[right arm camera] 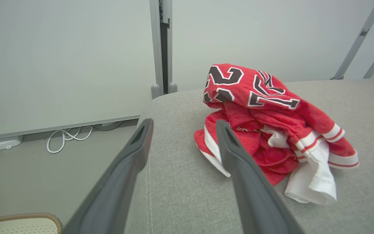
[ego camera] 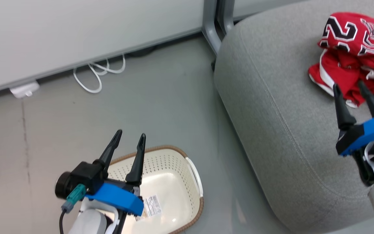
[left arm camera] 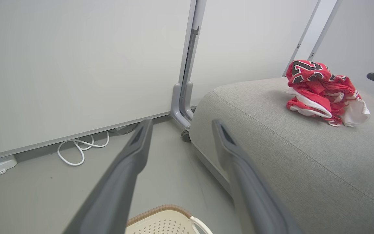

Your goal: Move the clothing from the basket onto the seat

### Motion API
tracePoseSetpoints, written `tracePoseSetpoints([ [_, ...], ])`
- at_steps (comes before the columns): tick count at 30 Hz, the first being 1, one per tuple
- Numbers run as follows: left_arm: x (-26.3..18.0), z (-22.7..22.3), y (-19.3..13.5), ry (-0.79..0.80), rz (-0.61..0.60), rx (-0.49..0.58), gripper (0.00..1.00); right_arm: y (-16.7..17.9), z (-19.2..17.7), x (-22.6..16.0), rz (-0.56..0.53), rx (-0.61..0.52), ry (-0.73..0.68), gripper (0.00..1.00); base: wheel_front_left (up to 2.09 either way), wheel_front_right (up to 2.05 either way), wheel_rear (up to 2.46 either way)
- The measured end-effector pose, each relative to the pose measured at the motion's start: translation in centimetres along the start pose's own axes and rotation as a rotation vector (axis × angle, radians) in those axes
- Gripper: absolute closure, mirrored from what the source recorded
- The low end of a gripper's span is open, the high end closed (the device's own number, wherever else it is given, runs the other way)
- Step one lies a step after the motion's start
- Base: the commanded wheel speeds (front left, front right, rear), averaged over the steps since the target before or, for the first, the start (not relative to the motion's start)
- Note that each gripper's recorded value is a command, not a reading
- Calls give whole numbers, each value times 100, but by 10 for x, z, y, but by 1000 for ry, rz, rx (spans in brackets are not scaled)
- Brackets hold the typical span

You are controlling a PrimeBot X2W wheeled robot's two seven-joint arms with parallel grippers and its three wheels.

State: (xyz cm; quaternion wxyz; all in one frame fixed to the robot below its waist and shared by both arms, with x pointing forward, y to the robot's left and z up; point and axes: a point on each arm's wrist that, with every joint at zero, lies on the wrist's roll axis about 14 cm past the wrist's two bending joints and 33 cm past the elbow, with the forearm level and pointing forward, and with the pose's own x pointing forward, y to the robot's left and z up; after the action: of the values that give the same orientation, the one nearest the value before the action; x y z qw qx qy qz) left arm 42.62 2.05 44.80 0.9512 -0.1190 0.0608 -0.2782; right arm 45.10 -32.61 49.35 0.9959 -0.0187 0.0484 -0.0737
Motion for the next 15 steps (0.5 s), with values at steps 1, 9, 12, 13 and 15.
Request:
tracePoseSetpoints([
  [1,-6,3,3,-6,21,0,0,4,1,-5,11,2,-3,0,0,0,0],
  [9,-56,16,25,-38,168,11,0,43,1,-44,105,50,-22,0,0,0,0],
  [12,-72,21,35,-60,228,0,0,59,-2,-54,140,61,-18,0,0,0,0],
  [13,-78,22,39,-65,249,0,0,65,-2,-57,153,64,-18,0,0,0,0],
  [15,-89,25,47,-75,287,0,0,74,0,-61,173,72,-28,0,0,0,0],
])
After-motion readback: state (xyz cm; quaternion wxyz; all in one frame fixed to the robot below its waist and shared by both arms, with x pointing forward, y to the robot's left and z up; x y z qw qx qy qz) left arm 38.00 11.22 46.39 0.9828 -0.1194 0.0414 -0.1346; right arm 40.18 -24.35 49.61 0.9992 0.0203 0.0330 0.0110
